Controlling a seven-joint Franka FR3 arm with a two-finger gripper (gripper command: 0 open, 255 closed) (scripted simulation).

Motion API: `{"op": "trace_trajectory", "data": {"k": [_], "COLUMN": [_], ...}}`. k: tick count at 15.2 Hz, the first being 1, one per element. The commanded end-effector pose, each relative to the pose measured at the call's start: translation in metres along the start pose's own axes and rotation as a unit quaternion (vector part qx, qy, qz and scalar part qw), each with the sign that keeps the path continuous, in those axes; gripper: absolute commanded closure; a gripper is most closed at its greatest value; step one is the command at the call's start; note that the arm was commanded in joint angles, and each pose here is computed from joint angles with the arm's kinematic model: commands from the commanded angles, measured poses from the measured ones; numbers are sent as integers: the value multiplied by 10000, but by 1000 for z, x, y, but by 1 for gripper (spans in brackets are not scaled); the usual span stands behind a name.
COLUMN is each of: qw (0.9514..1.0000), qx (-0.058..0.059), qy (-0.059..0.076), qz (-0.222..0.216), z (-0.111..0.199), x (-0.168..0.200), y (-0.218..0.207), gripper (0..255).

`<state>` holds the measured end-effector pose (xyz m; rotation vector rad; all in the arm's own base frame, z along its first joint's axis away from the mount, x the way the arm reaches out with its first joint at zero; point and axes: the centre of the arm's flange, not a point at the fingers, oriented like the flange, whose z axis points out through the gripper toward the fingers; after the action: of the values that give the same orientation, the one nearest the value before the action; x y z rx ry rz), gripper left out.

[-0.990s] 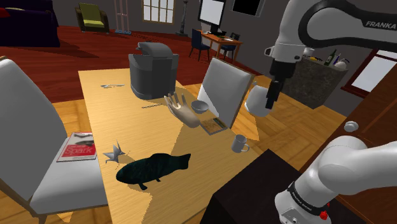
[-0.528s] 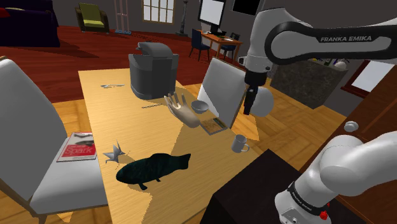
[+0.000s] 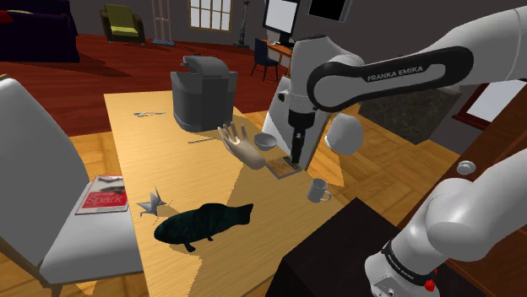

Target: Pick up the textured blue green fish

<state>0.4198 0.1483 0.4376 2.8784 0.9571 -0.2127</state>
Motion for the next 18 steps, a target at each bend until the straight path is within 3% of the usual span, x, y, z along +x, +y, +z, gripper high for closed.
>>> {"op": "trace_trajectory", "data": {"k": [1, 5, 9, 13, 18], "qw": [9996, 9964, 9902, 9809, 9651], "qx": [-97, -284, -470, -655, -883], "qy": [11, 15, 19, 22, 26], "qz": [-272, -794, -1314, -1830, -2466], "z": [12, 37, 62, 88, 122], "x": [22, 67, 109, 149, 195], "y": [-9, -28, -50, -75, -111], "gripper": [0, 0, 0, 0, 0]}}
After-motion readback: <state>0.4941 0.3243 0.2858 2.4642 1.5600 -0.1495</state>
